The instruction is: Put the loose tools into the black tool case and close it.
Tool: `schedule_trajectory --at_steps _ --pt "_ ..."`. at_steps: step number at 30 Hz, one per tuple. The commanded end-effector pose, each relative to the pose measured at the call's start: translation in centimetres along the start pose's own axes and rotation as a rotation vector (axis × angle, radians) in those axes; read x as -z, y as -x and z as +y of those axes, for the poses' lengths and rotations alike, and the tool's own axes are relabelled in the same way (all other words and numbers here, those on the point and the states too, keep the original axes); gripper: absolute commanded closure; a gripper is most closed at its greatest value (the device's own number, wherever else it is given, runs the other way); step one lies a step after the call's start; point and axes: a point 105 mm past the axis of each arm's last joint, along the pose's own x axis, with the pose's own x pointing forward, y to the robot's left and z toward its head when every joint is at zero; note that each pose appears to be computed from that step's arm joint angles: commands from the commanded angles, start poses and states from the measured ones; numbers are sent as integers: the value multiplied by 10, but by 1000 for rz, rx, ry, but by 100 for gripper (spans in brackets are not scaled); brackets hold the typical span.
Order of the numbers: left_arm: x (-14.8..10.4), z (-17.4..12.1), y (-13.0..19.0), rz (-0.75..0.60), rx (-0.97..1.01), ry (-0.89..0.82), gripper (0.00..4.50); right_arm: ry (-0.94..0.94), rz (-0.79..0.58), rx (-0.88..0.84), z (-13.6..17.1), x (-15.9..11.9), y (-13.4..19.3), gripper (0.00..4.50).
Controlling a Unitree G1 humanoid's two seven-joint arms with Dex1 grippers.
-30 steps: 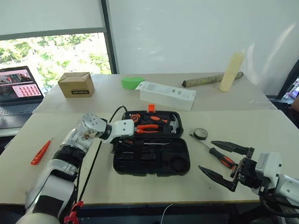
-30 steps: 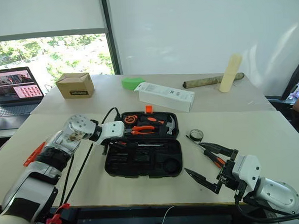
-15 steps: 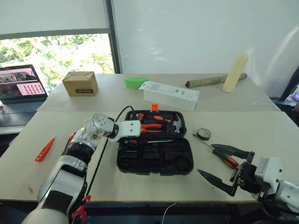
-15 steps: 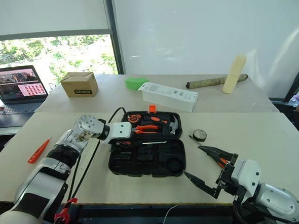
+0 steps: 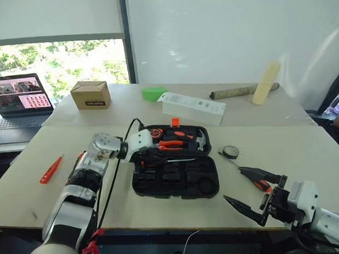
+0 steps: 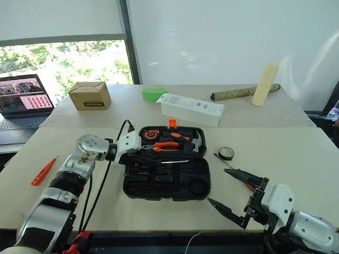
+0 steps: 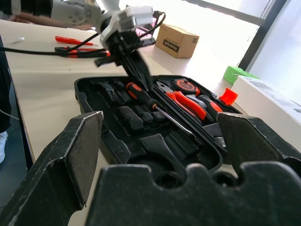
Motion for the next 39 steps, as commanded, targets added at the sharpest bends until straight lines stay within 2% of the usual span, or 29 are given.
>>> schedule_trajectory --at_steps 1,12,17,19,21,23,24,26,27,28,29,33,35,37,39 --pt "-5 6 -3 7 -41 7 446 14 -10 5 -2 -4 0 0" --pt "19 -5 -20 129 -33 51 446 13 -8 12 -2 -4 2 0" --pt "31 -19 -37 174 -2 161 446 12 -7 25 -3 -5 4 0" --pt "23 -20 -37 119 -11 144 446 12 2 39 -4 -5 7 0" --pt "4 -13 -27 -28 -56 95 446 4 16 89 -9 -6 16 0" --pt "-15 -3 -1 -203 -123 57 446 -23 56 147 -14 -3 34 0" --pt "-19 -1 8 -247 -143 44 446 -32 70 161 -15 -2 39 0" --pt "-15 -1 41 -324 -197 24 393 -50 153 224 -18 11 65 0" --pt "-11 -4 56 -351 -207 22 383 -59 192 254 -19 17 77 0" --pt "-9 -6 65 -368 -211 19 343 -64 217 273 -19 21 85 0" --pt "0 -12 79 -365 -213 26 323 -69 250 301 -20 26 96 0" --pt "40 -42 123 -269 -201 104 173 -104 391 381 -25 47 127 0" --pt "51 -54 135 -235 -205 127 108 -119 408 363 -30 47 120 0" --pt "55 -65 139 -235 -201 161 14 -126 399 306 -39 42 101 0" --pt "53 -71 138 -261 -198 186 3 -123 430 248 -52 41 80 0"
